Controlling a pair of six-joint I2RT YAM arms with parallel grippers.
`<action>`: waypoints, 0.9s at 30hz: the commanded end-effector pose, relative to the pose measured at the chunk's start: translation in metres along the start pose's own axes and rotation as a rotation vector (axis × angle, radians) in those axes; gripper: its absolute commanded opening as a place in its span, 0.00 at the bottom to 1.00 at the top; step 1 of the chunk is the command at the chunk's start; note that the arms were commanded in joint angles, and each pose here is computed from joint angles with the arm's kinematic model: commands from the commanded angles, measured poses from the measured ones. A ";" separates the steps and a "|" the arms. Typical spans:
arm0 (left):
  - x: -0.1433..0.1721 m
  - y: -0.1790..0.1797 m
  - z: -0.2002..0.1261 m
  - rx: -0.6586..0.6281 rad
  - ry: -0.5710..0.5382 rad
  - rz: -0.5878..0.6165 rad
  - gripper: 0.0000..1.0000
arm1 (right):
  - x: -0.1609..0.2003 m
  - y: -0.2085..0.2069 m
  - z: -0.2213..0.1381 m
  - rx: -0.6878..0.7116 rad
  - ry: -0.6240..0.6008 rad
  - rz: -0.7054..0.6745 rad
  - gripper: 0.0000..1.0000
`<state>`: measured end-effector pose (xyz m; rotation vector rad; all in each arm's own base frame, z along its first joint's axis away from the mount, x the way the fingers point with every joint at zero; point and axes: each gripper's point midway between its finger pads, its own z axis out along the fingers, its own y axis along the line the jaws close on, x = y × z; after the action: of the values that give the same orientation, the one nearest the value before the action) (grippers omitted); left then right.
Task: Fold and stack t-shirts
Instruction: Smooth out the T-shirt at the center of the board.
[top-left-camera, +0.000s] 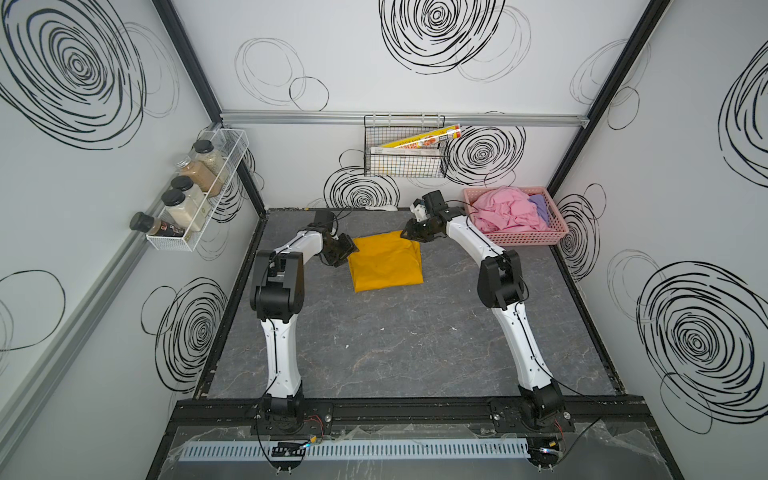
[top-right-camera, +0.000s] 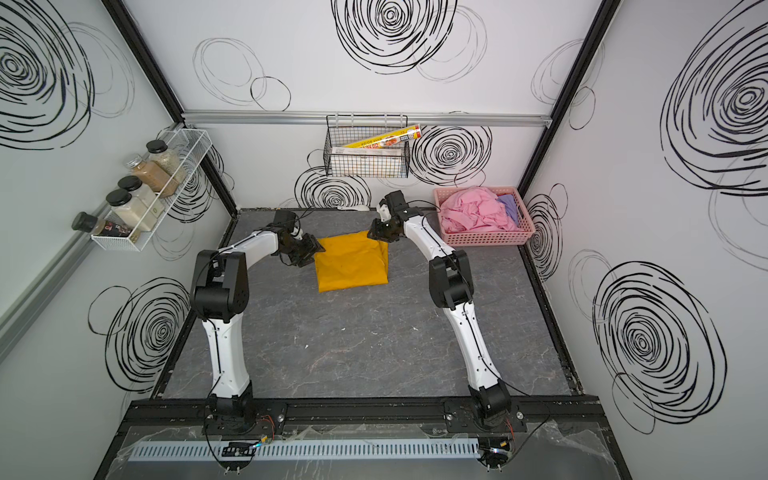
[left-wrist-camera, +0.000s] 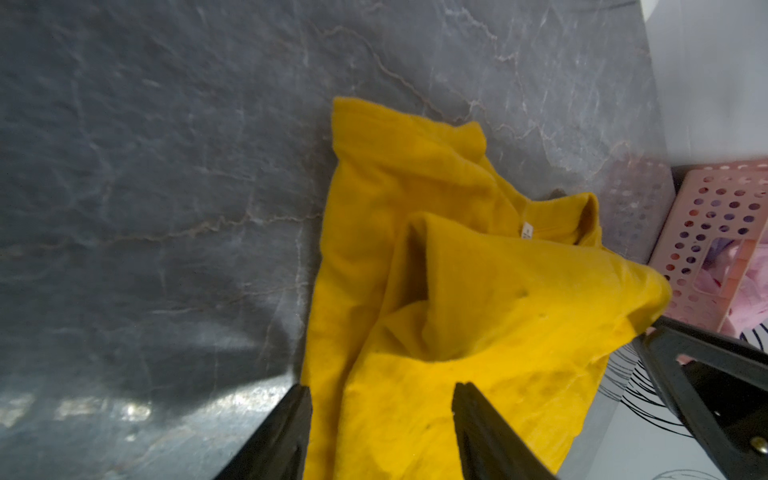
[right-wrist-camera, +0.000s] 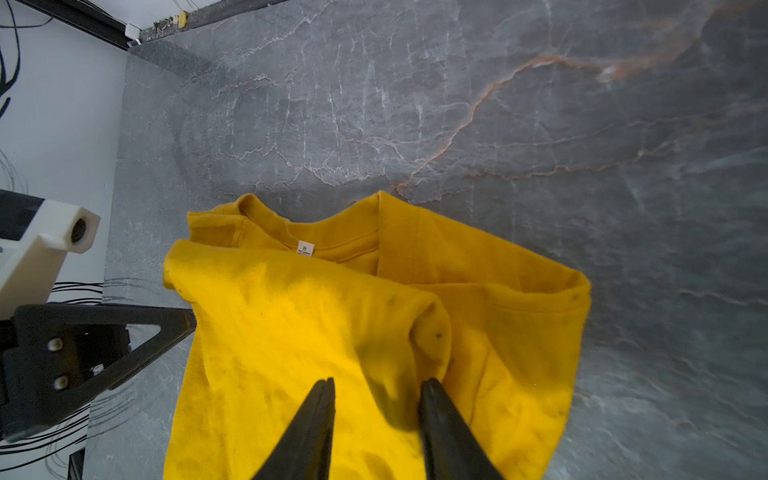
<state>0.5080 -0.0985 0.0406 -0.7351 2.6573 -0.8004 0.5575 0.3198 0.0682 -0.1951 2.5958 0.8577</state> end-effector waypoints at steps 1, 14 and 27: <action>0.000 -0.013 -0.008 0.034 -0.016 0.023 0.61 | 0.002 -0.009 0.015 -0.010 0.008 0.013 0.39; 0.022 -0.007 0.003 0.006 0.013 0.039 0.53 | -0.004 -0.002 -0.002 0.016 -0.003 -0.019 0.00; 0.041 0.003 0.029 -0.034 0.068 0.055 0.53 | -0.014 0.020 -0.059 0.065 -0.048 -0.078 0.00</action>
<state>0.4919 -0.1301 0.0287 -0.6588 2.6995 -0.8096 0.5538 0.3091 0.1214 -0.2377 2.5309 0.7860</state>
